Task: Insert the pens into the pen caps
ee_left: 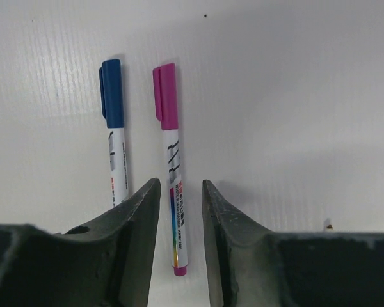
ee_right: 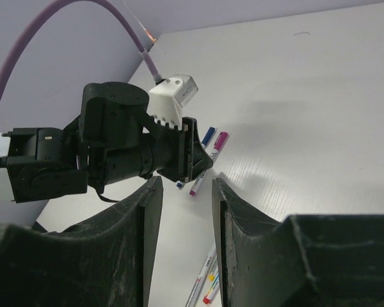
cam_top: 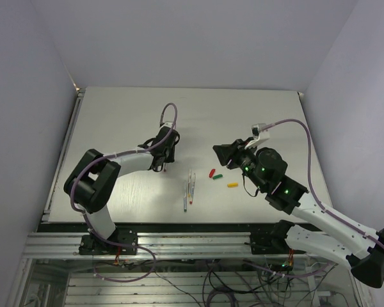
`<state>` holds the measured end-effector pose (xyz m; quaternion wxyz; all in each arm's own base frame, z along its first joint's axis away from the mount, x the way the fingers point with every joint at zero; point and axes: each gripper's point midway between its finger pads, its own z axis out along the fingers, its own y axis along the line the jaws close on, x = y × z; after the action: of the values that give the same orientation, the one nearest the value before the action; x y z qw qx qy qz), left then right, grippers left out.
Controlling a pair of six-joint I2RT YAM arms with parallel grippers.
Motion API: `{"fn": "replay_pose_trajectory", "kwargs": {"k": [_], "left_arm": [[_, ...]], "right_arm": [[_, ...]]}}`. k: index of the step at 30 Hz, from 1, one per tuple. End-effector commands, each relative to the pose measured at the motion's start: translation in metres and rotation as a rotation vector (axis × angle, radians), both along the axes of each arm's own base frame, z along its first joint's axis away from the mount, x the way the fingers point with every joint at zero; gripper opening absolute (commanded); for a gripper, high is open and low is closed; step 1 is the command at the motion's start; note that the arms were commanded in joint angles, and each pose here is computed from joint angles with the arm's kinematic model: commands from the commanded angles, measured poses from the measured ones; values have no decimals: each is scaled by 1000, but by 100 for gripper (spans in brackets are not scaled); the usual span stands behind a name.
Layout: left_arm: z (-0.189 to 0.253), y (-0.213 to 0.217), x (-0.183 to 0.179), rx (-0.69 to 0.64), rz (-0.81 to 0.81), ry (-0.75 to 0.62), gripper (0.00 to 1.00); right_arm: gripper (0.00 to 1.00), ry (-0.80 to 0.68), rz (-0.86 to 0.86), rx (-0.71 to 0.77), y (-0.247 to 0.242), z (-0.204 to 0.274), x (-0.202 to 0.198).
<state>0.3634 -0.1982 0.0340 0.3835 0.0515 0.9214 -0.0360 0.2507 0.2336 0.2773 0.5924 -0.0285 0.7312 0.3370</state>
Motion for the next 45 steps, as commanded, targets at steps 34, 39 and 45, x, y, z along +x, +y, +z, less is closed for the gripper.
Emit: {"fn": "replay_pose_trajectory", "kwargs": {"k": [34, 39, 45], "left_arm": [[30, -56, -203, 60, -161, 92, 63], [26, -69, -204, 58, -173, 84, 62], [16, -78, -203, 76, -193, 96, 61]], "right_arm": [[56, 288, -385, -37, -83, -85, 31], [55, 290, -387, -39, -86, -84, 28], [54, 288, -385, -37, -86, -84, 26]]}}
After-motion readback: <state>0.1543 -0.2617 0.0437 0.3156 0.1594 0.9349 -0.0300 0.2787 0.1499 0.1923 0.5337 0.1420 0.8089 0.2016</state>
